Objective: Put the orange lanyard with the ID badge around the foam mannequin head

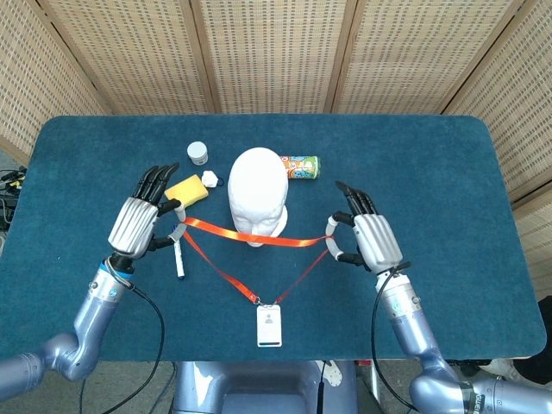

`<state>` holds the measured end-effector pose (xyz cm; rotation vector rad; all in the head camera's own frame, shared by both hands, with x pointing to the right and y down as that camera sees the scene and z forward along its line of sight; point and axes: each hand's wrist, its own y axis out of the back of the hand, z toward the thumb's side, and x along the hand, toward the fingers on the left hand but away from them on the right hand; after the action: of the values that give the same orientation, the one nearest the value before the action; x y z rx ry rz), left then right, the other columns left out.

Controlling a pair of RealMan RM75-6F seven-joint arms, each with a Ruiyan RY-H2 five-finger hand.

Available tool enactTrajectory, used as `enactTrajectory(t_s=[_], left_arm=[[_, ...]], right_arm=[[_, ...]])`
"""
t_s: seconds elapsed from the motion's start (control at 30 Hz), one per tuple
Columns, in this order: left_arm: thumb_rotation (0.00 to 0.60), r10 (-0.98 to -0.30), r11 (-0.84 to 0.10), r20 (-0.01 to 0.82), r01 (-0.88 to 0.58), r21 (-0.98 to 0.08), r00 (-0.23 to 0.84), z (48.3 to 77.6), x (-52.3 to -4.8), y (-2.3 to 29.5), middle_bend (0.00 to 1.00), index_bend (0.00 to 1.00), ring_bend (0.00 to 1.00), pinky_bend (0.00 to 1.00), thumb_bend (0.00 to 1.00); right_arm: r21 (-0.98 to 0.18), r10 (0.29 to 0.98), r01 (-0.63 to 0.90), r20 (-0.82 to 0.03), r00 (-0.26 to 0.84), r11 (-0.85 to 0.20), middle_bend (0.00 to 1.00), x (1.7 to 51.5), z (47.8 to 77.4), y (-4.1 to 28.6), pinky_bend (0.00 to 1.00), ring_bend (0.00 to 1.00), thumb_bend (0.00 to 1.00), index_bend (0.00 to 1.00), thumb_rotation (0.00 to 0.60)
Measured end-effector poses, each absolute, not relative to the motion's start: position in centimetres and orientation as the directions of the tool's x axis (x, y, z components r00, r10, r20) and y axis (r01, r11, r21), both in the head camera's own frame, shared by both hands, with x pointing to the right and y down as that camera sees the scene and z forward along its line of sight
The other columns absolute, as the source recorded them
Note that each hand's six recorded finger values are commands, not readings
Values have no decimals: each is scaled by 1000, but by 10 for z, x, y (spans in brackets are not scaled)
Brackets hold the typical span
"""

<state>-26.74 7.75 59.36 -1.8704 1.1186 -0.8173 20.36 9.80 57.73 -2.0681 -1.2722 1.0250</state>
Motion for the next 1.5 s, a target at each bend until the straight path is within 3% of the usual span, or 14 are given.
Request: enactTrajectory(t_s=[0.27,0.53,0.93,1.5], left_arm=[[600,-933,-262,115,-427,-866,340,577,-273,48,0,864,0,0,664],[600,-944,-255,124,-437,-863,306,568,-270,27,0,864,0,0,666],[600,-955,-278,184,-482,-831,232,576,-256,-5,0,864,0,0,680],[600,-959,-280,230,-430,-859,165,599,-220,-41,0,864,0,0,699]], right_arm=[[-727,936,589,-273,223,-353,28,212,545,70,25,0,493,744,600],[-734,946,597,-256,198,-324,29,213,534,53,25,0,493,744,600],[-769,948,557,-285,139,-313,38,209,553,13,25,0,493,744,600],[-820,945,480,-322,64,-312,49,192,581,-47,22,0,492,744,600]])
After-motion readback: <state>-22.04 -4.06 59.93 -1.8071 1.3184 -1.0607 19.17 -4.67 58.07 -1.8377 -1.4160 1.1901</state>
